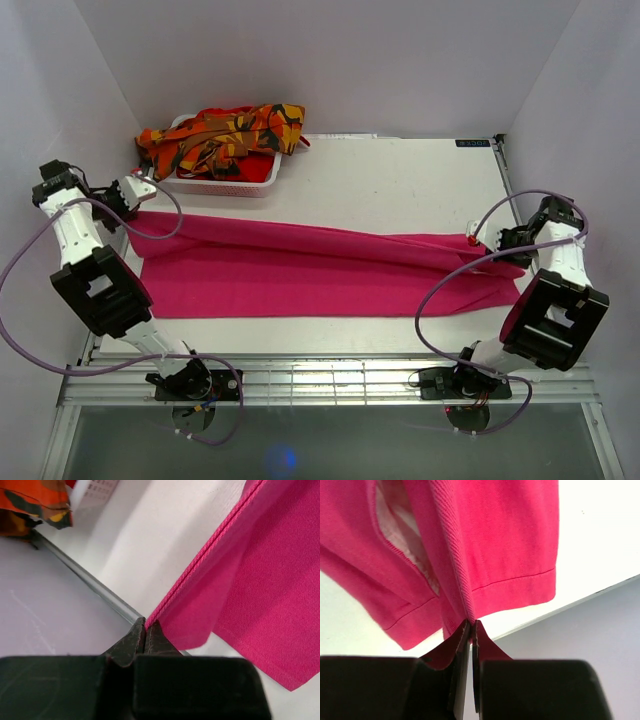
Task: Fold and stack the trousers
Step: Fold the trousers
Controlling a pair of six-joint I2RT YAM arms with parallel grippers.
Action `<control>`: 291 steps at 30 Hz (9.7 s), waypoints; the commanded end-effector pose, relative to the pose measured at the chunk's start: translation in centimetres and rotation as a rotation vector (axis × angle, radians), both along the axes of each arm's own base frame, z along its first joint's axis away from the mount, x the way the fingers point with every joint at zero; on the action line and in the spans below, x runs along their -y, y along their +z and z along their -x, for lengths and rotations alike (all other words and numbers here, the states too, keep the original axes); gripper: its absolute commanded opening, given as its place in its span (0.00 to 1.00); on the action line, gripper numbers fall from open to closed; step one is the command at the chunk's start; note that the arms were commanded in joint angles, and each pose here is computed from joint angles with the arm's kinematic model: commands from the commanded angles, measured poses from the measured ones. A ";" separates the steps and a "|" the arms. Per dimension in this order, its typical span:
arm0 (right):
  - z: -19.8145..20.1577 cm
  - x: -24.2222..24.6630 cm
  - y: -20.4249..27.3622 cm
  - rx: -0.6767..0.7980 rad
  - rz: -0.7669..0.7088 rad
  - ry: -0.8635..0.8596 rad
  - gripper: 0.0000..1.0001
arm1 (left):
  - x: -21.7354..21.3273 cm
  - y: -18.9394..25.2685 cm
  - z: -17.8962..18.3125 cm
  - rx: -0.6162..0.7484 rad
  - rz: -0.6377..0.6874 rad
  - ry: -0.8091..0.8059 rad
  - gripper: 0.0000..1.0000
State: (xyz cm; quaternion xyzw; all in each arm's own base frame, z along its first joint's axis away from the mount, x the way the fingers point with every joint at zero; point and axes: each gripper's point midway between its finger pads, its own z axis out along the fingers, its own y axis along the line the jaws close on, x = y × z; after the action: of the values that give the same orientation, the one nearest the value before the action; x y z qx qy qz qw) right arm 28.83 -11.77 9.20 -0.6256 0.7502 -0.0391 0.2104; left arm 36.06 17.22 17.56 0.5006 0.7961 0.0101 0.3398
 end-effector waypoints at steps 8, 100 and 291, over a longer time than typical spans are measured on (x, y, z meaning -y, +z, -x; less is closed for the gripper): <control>5.3 2.3 -1.8 -0.045 0.152 0.019 0.08 | -3.3 -6.2 10.7 -0.042 -0.216 0.006 0.00; 5.1 -0.7 -4.7 -0.233 0.039 -0.312 0.61 | -1.6 -13.3 8.0 -0.424 0.100 0.228 0.00; 5.2 -50.9 -10.3 -0.251 -0.193 0.277 0.08 | 5.1 -11.3 8.5 -0.475 0.313 0.506 0.56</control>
State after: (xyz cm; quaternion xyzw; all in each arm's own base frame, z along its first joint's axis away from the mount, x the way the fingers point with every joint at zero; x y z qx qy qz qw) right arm 23.64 39.82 2.41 -0.7045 0.6598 0.1478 0.2158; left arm 28.59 12.92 6.06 0.3019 0.9188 -0.1254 0.2212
